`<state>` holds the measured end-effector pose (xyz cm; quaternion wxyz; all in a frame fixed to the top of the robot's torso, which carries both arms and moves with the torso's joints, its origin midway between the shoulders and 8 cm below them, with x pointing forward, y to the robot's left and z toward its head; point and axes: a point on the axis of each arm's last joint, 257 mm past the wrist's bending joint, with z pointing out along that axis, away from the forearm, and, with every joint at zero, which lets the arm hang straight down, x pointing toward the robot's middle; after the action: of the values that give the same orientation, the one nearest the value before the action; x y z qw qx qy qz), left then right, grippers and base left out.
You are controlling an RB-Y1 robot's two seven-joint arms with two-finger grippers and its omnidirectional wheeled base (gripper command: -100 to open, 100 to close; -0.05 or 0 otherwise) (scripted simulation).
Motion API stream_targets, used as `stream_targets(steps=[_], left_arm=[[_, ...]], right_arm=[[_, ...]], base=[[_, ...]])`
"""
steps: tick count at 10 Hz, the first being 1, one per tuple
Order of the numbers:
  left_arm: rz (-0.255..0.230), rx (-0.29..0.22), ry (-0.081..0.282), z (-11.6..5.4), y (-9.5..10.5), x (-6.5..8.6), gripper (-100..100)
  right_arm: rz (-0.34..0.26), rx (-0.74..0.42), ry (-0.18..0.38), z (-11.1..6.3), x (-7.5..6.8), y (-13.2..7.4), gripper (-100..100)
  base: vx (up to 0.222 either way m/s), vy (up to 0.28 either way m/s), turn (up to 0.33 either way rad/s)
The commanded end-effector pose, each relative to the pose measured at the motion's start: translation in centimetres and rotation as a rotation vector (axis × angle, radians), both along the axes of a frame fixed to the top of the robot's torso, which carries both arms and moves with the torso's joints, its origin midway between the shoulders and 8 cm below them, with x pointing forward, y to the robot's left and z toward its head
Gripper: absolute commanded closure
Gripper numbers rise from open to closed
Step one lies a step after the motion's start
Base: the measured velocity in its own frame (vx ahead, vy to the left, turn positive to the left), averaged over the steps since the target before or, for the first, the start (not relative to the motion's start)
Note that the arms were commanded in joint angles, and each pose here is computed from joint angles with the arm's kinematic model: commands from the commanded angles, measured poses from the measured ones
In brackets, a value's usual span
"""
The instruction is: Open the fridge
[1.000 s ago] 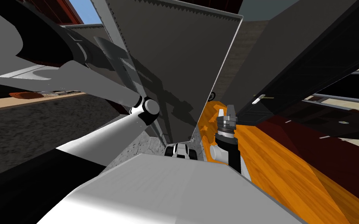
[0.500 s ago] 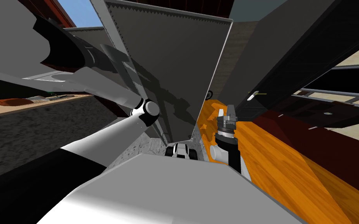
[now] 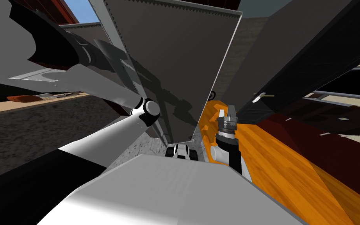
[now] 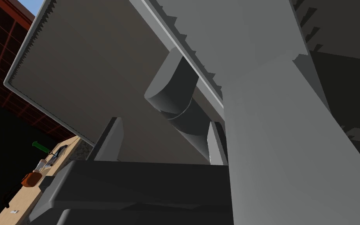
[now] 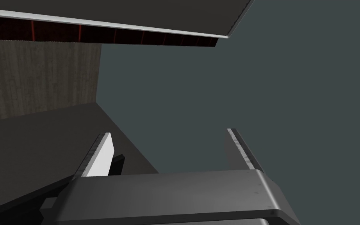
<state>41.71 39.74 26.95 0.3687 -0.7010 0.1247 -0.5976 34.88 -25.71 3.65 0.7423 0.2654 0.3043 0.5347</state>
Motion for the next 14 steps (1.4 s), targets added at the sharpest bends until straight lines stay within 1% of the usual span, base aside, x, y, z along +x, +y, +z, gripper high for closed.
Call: stream_targets(steps=[1, 3, 11, 12, 13, 14], left_arm=[[-0.010, 0.006, -0.003, 0.2, -0.4, -0.5, 100], [0.031, -0.002, 0.002, 0.0, 0.9, -0.8, 100], [0.208, -0.011, -0.001, 0.1, 5.9, -2.6, 100], [0.194, -0.011, 0.000, 0.0, 5.5, -2.5, 100], [0.217, 0.004, -0.010, 0.5, 6.1, -2.6, -100], [0.228, 0.006, -0.010, 0.7, 6.3, -2.7, -100]], right_arm=[[0.000, 0.000, 0.000, 0.0, 0.0, 0.0, 0], [0.000, 0.000, 0.000, 0.0, 0.0, 0.0, 0], [0.000, 0.000, 0.000, 0.0, 0.0, 0.0, 0], [0.000, 0.000, 0.000, 0.0, 0.0, 0.0, 0], [0.000, 0.000, 0.000, 0.0, 0.0, 0.0, 0], [0.000, 0.000, 0.000, 0.0, 0.0, 0.0, 0]], base=[[-0.004, -0.026, 0.059], [-0.083, -0.093, 0.108], [-0.120, -0.173, 0.114], [-0.059, -0.078, 0.034], [-0.021, -0.072, 0.015], [-0.039, -0.147, 0.070]])
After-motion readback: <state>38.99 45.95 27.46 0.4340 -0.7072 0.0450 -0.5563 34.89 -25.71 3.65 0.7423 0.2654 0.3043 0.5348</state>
